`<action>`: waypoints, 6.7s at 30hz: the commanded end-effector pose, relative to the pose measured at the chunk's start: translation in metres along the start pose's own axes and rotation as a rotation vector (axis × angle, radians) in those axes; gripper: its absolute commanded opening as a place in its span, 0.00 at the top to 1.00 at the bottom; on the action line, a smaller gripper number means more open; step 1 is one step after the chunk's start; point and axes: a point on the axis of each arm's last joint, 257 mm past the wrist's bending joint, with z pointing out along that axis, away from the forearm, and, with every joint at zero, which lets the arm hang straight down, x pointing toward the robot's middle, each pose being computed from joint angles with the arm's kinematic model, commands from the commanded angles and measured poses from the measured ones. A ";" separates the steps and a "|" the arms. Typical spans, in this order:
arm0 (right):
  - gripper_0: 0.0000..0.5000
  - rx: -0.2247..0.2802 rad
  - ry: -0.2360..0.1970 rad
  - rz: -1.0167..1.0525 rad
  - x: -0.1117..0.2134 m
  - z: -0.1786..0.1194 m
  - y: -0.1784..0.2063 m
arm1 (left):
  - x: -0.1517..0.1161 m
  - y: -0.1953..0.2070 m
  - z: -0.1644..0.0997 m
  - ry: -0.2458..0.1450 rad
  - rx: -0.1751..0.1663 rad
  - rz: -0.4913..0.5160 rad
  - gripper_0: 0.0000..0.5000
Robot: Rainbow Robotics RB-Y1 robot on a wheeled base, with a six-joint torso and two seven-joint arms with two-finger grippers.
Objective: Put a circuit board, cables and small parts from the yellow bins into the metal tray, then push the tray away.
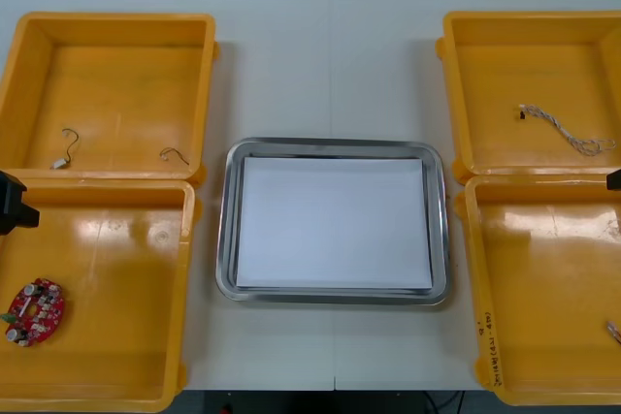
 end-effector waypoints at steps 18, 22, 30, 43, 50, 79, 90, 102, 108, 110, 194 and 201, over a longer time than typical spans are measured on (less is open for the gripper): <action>0.00 0.072 -0.055 -0.039 -0.016 -0.033 -0.030 | -0.002 0.033 -0.009 -0.051 -0.059 -0.092 0.00; 0.00 0.069 -0.038 -0.049 -0.009 -0.029 -0.031 | 0.000 0.045 -0.012 -0.059 -0.077 -0.130 0.00; 0.00 0.075 -0.025 -0.091 0.009 -0.022 -0.034 | 0.006 0.068 -0.015 -0.083 -0.094 -0.235 0.00; 0.00 0.062 -0.012 -0.090 0.048 0.000 -0.041 | 0.011 0.088 -0.010 -0.126 -0.111 -0.398 0.00; 0.00 0.053 0.015 -0.105 0.065 0.006 -0.042 | 0.008 0.091 -0.002 -0.162 -0.112 -0.464 0.00; 0.00 0.045 0.016 -0.189 0.106 0.025 -0.064 | 0.054 0.108 0.053 -0.221 -0.098 -0.798 0.00; 0.00 0.051 0.014 -0.327 0.124 0.033 -0.075 | 0.064 0.110 0.066 -0.260 -0.078 -0.866 0.00; 0.00 0.081 0.010 -0.456 0.148 0.043 -0.091 | 0.080 0.111 0.079 -0.266 -0.079 -0.920 0.00; 0.00 0.074 0.014 -0.458 0.152 0.047 -0.087 | 0.091 0.113 0.085 -0.265 -0.095 -0.919 0.00; 0.00 0.075 0.003 -0.468 0.151 0.051 -0.085 | 0.093 0.113 0.087 -0.269 -0.095 -0.922 0.00; 1.00 -0.014 -0.065 -0.381 0.164 0.134 -0.062 | 0.107 0.102 0.145 -0.273 -0.080 -0.899 1.00; 1.00 -0.005 -0.084 -0.398 0.151 0.131 -0.063 | 0.105 0.102 0.144 -0.275 -0.078 -0.892 1.00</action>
